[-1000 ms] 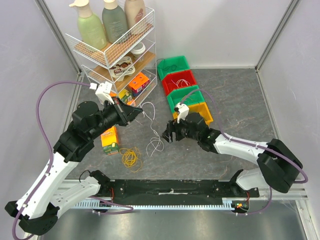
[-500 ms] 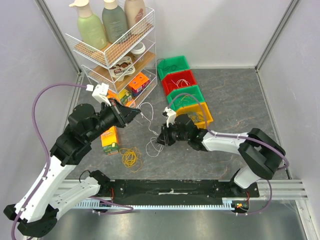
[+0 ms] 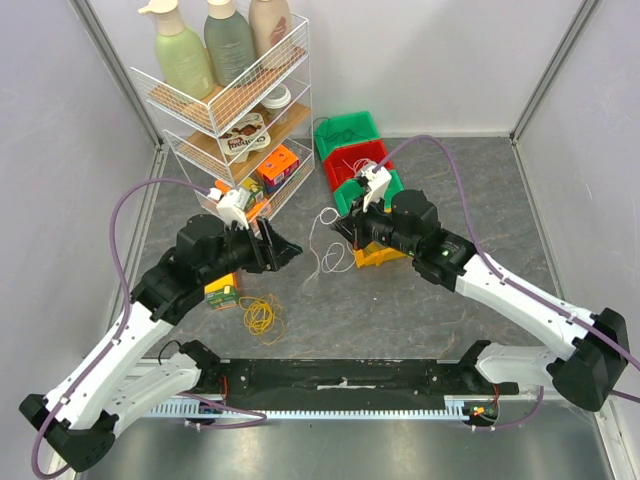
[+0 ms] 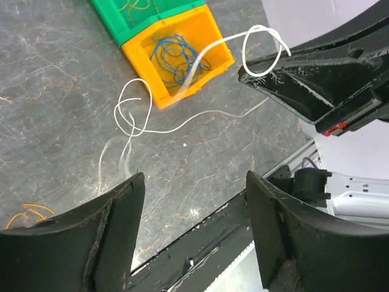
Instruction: Untangle the cables
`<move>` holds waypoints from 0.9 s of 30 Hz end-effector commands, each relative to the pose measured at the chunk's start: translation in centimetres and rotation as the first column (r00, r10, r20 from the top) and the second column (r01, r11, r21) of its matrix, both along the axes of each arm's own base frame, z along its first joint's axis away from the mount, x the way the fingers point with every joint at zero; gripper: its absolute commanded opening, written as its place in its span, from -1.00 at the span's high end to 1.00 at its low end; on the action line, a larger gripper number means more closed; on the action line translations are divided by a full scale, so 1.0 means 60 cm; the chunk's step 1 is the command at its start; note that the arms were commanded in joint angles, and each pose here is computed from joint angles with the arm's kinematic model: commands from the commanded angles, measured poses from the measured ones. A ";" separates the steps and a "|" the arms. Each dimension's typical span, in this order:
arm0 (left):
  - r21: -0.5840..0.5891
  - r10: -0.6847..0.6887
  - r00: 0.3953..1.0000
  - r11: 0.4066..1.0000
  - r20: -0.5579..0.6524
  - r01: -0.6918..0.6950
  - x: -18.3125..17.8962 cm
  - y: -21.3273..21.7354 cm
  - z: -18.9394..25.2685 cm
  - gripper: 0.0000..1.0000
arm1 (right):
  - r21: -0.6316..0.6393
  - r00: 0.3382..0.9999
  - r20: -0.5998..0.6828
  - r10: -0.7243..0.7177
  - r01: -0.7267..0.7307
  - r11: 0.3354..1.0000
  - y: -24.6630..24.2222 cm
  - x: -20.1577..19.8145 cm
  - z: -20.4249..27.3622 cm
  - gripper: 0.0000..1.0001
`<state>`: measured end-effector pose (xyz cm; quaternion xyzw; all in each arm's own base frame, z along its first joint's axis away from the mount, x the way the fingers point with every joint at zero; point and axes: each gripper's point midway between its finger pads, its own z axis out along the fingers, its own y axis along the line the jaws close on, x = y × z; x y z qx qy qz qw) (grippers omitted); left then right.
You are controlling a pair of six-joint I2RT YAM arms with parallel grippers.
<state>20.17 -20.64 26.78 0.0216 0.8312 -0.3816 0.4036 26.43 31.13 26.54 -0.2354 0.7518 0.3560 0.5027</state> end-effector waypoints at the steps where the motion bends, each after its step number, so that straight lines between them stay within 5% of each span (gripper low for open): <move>1: -0.036 -0.054 0.980 0.997 0.193 0.062 -0.009 0.002 0.090 -0.50 | -0.069 0.997 0.059 0.053 -0.049 0.996 -0.010 -0.013 0.040 1.00; 4: -0.022 -0.075 0.968 0.996 0.238 0.083 -0.009 0.002 0.104 -0.54 | -0.024 0.993 0.077 0.088 -0.086 0.996 -0.004 -0.025 0.079 1.00; 7: -0.029 -0.145 0.947 0.987 0.287 0.160 -0.013 -0.018 0.112 -0.84 | 0.047 0.982 0.053 0.180 -0.183 0.982 0.019 -0.051 0.110 1.00; 14: -0.032 -0.237 0.893 0.963 0.384 0.269 0.003 -0.062 0.110 -0.89 | 0.268 0.938 -0.023 0.345 -0.327 0.906 0.061 -0.102 0.166 1.00; 21: -0.029 -0.353 0.832 0.915 0.429 0.403 -0.025 -0.115 0.100 -0.92 | 0.438 0.948 -0.162 0.274 -0.180 0.881 0.077 -0.076 0.182 1.00; 27: 0.041 -0.345 0.851 0.933 0.397 0.359 -0.013 -0.142 0.074 -0.92 | 0.356 0.959 -0.278 0.051 0.054 0.933 0.067 -0.034 0.145 1.00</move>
